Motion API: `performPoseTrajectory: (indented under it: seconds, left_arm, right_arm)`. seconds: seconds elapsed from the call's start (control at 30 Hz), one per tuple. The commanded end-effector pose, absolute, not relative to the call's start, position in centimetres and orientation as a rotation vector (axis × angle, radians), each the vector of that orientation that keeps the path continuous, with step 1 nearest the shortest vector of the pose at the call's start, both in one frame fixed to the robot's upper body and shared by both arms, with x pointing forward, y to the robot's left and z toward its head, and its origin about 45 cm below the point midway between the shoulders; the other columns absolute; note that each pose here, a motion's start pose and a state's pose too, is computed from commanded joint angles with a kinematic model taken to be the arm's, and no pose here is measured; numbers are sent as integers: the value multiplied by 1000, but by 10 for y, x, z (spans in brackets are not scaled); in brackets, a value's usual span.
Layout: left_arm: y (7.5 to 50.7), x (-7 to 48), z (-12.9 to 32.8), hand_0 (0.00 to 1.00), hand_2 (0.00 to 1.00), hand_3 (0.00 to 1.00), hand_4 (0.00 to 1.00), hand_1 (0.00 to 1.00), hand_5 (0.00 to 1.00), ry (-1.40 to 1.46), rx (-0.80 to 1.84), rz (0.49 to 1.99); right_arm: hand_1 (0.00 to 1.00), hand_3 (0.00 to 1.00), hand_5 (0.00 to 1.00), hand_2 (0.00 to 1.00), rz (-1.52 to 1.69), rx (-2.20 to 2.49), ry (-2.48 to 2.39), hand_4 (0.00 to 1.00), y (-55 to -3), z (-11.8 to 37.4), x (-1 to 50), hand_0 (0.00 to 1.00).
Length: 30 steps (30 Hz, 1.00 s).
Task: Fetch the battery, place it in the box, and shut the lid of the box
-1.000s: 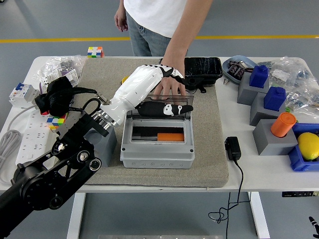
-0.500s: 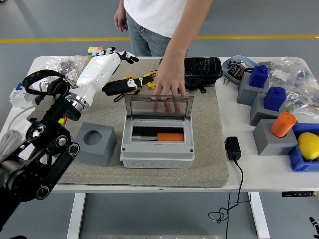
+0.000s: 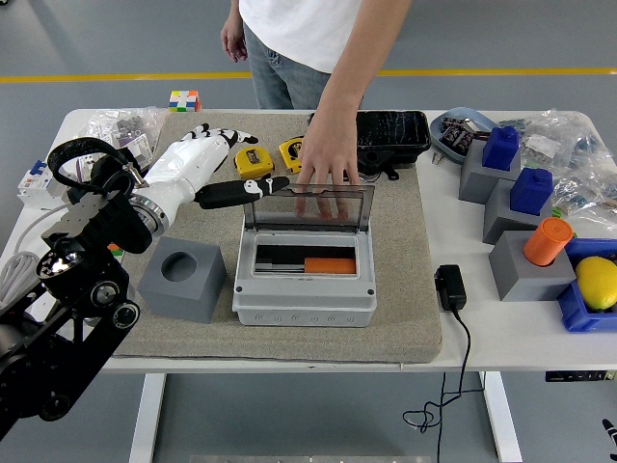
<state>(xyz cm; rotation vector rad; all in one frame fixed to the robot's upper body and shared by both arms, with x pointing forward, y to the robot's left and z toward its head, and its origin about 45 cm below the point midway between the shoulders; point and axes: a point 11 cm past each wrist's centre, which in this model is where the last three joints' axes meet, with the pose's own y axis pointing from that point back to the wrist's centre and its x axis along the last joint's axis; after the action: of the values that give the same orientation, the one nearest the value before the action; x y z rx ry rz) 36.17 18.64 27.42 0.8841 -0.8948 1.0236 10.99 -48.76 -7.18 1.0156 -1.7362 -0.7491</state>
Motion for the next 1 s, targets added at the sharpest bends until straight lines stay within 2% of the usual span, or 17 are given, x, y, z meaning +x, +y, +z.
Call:
performPoseTrajectory:
  seconds: [0.07,0.1,0.47,0.5,0.67,0.7,1.0]
  left_arm:
    - [183,359,274,998,941,867,998,998,998,-883,888,1000]
    - [182,358,273,998,872,840,998,942,998,-877,891,985]
    - [175,355,254,967,843,832,998,912,998,-853,913,906]
    - [175,355,254,920,822,798,998,893,998,-854,912,904]
    - [171,351,249,920,822,798,998,893,998,-852,916,863]
    - [170,350,247,888,794,776,998,858,998,-847,913,848]
    - [162,338,244,889,789,765,998,847,998,-864,879,778]
  right_arm:
    - [796,816,998,778,-749,1014,-1738,998,-488,-71,110,825]
    - [795,816,998,778,-749,1014,-1738,998,-488,-71,110,824]
    - [795,816,998,778,-752,1013,-1744,998,-488,-71,111,824]
    - [795,816,998,778,-752,1011,-1744,998,-488,-71,111,824]
    - [795,816,998,778,-755,1007,-1749,998,-489,-71,111,824]
    - [794,816,998,777,-755,1007,-1752,998,-489,-71,111,824]
    - [794,816,998,777,-753,1003,-1763,998,-491,-69,113,824]
